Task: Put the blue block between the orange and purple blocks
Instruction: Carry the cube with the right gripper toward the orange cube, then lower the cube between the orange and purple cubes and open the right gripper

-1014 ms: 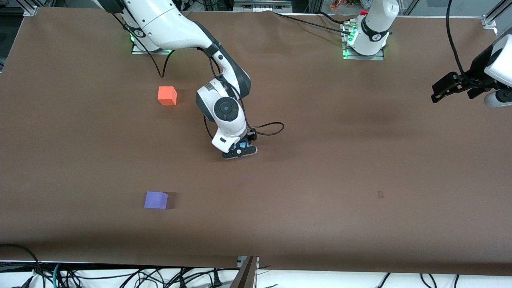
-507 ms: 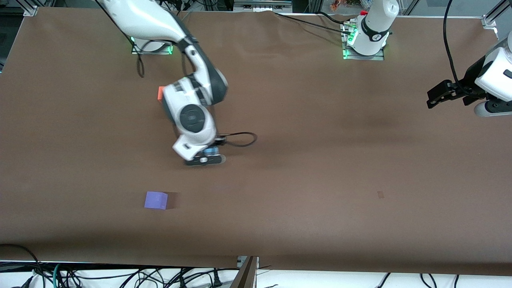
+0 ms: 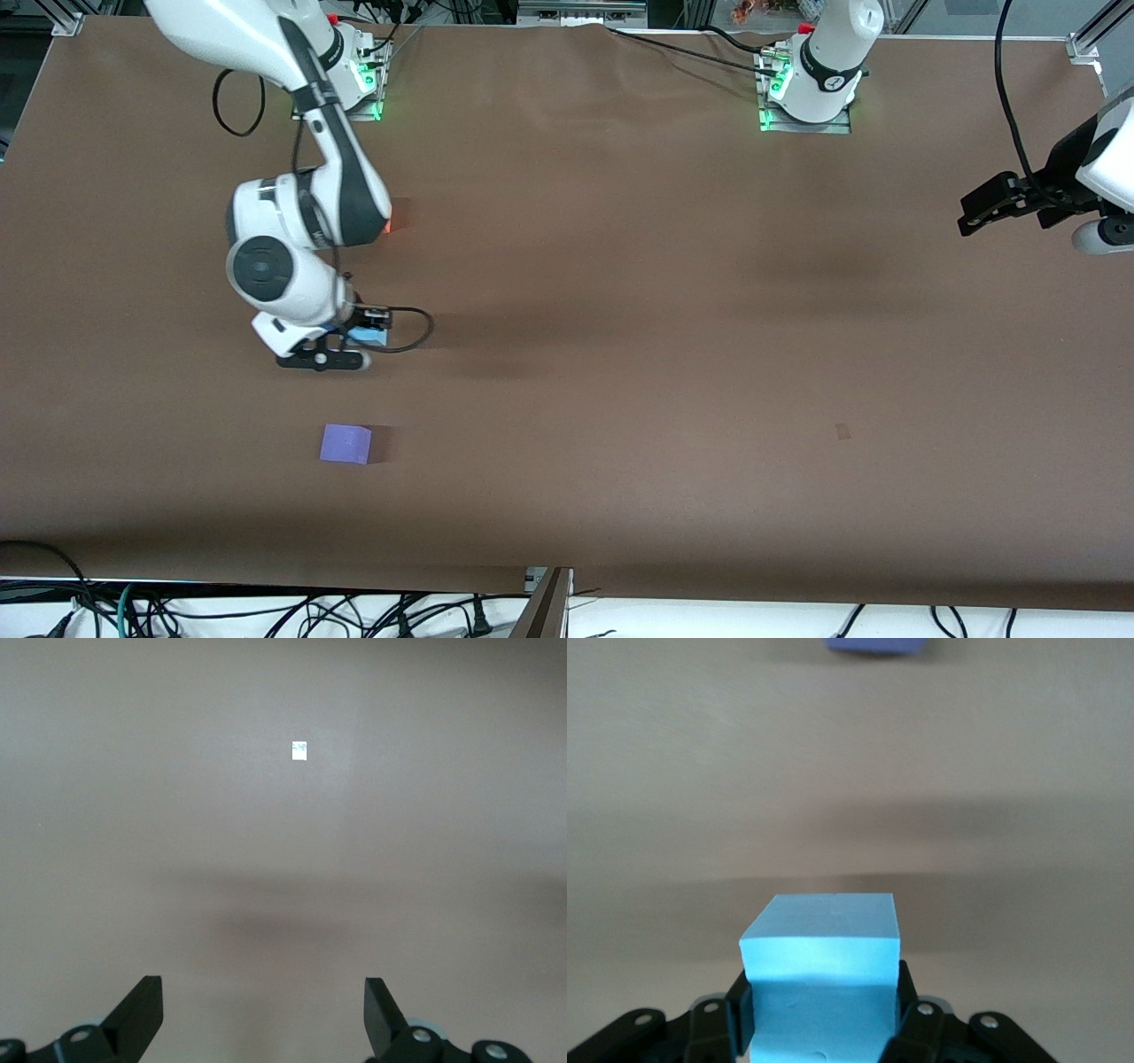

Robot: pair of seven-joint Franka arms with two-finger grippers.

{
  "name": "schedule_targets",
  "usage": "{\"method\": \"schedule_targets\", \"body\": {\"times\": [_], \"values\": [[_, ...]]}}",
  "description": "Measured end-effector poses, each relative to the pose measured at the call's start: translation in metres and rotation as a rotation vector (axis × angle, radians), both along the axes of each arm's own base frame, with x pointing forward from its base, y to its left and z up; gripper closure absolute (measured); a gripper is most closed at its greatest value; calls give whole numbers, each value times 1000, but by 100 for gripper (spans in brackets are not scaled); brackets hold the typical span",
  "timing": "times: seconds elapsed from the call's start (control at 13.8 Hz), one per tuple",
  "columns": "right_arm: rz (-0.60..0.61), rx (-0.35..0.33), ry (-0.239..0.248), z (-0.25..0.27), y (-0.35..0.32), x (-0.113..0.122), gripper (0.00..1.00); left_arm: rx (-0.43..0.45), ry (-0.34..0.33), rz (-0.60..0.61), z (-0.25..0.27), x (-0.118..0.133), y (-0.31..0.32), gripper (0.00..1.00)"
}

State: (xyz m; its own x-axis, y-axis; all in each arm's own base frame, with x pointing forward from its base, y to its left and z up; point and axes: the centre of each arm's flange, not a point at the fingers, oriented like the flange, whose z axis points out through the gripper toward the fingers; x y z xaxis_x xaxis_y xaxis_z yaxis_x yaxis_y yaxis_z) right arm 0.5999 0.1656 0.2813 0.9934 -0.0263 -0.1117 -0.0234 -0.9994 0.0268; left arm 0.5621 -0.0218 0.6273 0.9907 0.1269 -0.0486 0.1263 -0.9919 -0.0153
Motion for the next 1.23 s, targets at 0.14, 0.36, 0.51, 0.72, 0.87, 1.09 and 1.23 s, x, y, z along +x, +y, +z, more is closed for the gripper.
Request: {"method": "schedule_targets", "body": {"times": [0.14, 0.36, 0.51, 0.72, 0.87, 1.09, 1.23], "values": [[-11, 18, -6, -18, -23, -13, 42, -2, -6, -5, 6, -3, -2, 0], [-16, 15, -34, -42, -30, -30, 42, -2, -7, -4, 12, -9, -1, 0], [-17, 12, -49, -53, -32, -37, 42, -3, -10, -3, 13, -9, 0, 0], [-11, 12, -59, -56, -33, -40, 27, -3, -13, -3, 12, -7, -1, 0], [5, 23, -89, -42, -30, -31, 7, -2, -23, 2, 10, -3, 1, 0], [18, 41, -73, 4, -21, -8, 0, -3, -59, 15, 22, -1, 9, 0], [35, 47, -26, 53, -25, 11, 0, -3, -65, 16, 24, 0, 10, 0]]}}
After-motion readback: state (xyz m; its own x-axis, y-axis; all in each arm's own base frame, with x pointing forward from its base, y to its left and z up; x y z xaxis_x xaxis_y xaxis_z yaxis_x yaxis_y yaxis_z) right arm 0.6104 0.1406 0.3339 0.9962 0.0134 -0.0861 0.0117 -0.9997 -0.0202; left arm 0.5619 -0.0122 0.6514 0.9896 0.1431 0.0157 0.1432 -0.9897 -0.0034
